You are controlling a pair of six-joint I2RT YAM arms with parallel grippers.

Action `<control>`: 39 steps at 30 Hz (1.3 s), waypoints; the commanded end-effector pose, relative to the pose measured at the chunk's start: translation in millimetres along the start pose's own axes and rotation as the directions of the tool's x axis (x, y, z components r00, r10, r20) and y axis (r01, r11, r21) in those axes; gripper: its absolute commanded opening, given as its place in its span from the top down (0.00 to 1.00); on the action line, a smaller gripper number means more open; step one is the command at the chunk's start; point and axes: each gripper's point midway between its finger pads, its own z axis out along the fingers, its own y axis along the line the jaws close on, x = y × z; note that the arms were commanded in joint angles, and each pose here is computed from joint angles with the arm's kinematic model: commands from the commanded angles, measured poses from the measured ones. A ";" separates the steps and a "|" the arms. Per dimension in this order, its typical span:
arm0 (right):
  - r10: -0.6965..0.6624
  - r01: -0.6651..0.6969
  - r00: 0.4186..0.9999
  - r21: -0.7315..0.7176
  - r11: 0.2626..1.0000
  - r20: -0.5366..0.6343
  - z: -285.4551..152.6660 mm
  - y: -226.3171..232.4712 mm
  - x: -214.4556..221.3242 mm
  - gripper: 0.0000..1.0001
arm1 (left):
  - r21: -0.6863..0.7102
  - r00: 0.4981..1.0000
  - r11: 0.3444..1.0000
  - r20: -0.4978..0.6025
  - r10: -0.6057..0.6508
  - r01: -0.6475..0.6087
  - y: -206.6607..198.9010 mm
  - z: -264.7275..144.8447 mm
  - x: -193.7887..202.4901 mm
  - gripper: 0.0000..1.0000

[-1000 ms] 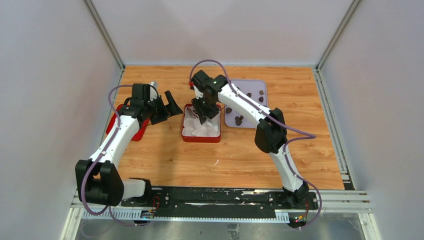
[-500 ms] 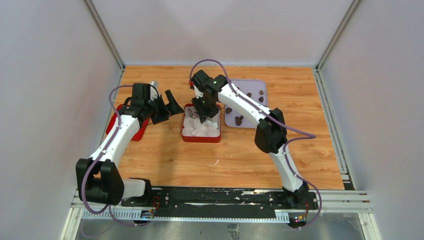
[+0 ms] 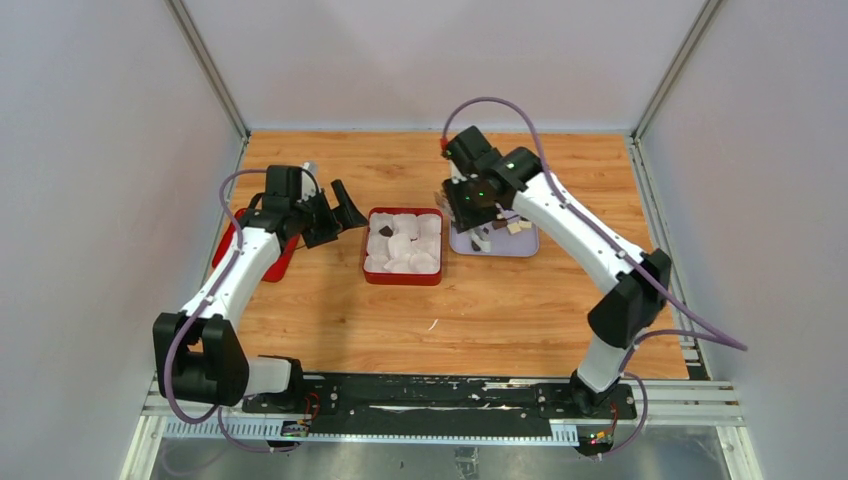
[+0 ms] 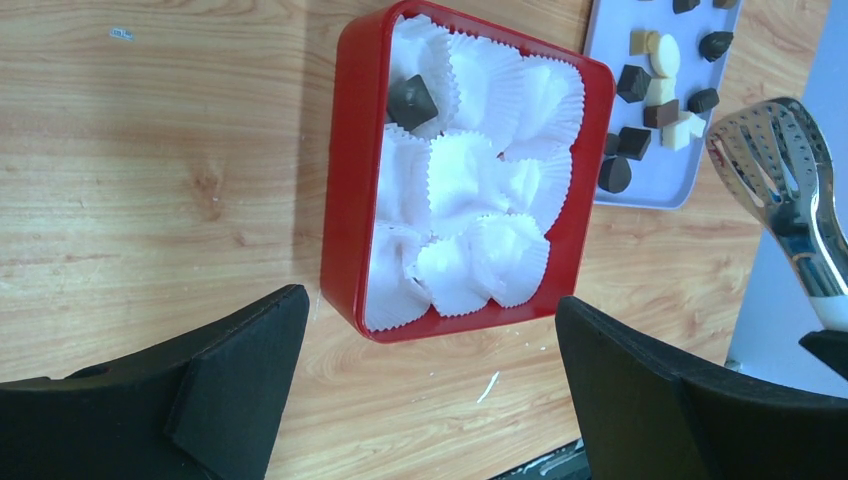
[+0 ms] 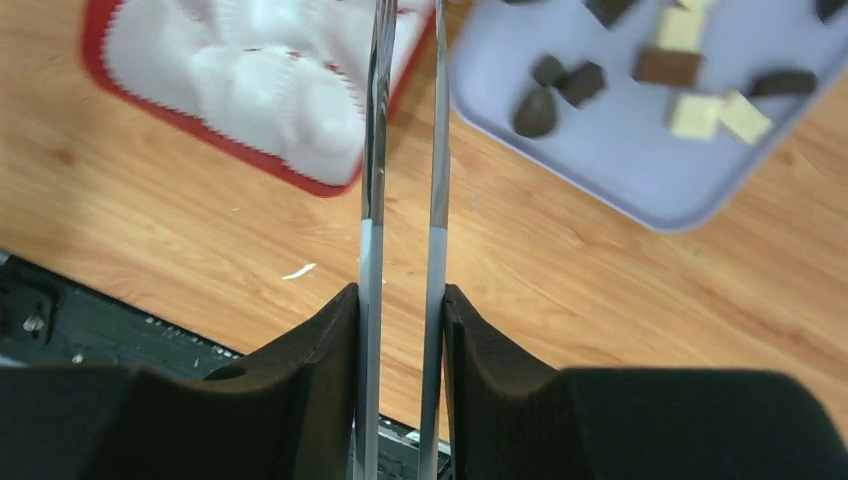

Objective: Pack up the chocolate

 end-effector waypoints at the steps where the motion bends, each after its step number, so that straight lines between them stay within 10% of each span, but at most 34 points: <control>1: 0.150 -0.141 0.988 0.161 0.977 -0.040 0.7 -63.8 39.0 0.76 | 0.018 1.000 1.000 0.002 0.010 -0.010 -5.0 2.8 -8.7 0.00; 14: 0.475 -0.467 0.878 0.104 0.878 -0.066 15.4 -88.9 84.8 0.60 | 0.035 1.000 0.999 -0.005 0.003 -0.003 -8.0 11.7 -14.2 0.00; 39: 0.520 -0.510 0.848 0.110 0.853 -0.097 56.4 -89.9 85.0 0.56 | 0.012 1.000 1.000 -0.011 0.012 -0.012 -1.6 12.5 -10.3 0.00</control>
